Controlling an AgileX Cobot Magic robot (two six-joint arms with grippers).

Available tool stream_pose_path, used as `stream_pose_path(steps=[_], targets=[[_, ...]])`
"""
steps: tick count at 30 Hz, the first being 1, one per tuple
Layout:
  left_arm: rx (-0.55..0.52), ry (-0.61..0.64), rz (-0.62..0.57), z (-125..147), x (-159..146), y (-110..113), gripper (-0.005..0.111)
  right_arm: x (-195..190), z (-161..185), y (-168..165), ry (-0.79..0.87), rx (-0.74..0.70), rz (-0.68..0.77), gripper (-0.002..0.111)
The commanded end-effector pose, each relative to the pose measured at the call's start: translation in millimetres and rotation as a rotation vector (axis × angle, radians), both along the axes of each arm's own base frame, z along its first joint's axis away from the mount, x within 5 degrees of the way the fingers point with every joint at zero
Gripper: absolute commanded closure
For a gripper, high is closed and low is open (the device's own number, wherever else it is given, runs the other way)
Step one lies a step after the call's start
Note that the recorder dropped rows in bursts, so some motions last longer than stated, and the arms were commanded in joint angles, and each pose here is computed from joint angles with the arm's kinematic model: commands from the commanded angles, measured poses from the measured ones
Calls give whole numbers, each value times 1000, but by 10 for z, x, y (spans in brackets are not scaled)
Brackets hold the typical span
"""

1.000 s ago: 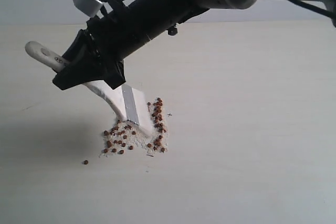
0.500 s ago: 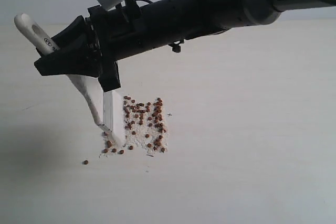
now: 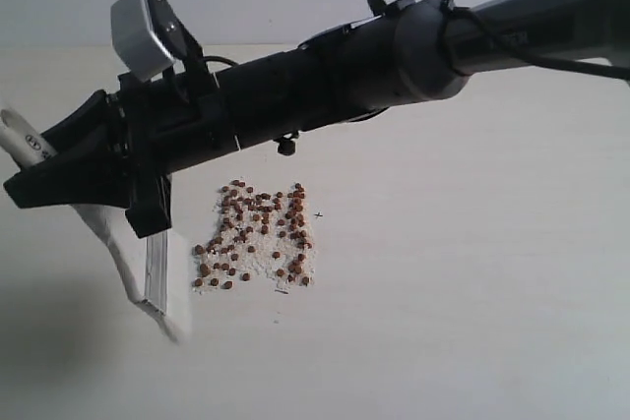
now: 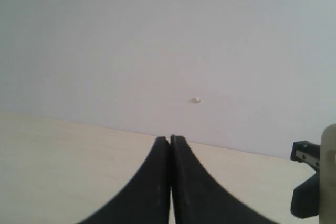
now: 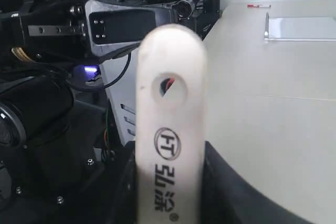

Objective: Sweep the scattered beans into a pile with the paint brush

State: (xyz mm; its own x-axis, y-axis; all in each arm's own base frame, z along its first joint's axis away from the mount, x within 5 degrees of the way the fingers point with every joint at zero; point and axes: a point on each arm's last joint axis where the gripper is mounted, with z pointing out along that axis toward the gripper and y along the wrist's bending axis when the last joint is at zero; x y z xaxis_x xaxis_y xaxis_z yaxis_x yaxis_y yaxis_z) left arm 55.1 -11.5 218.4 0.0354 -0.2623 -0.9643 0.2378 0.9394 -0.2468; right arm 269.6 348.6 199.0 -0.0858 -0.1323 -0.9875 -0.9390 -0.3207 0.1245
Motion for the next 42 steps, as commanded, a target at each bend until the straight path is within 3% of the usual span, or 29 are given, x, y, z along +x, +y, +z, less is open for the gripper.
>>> stream_pose_path(steps=[1, 37, 42], targets=[[1, 4, -5, -10, 2, -4, 107, -67, -133, 83, 28, -1, 22, 108], [1, 4, -5, -10, 2, -4, 107, -75, -260, 329, 16, 11, 63, 108], [1, 4, -5, -10, 2, -4, 107, -65, -412, 339, 41, -12, 62, 108]])
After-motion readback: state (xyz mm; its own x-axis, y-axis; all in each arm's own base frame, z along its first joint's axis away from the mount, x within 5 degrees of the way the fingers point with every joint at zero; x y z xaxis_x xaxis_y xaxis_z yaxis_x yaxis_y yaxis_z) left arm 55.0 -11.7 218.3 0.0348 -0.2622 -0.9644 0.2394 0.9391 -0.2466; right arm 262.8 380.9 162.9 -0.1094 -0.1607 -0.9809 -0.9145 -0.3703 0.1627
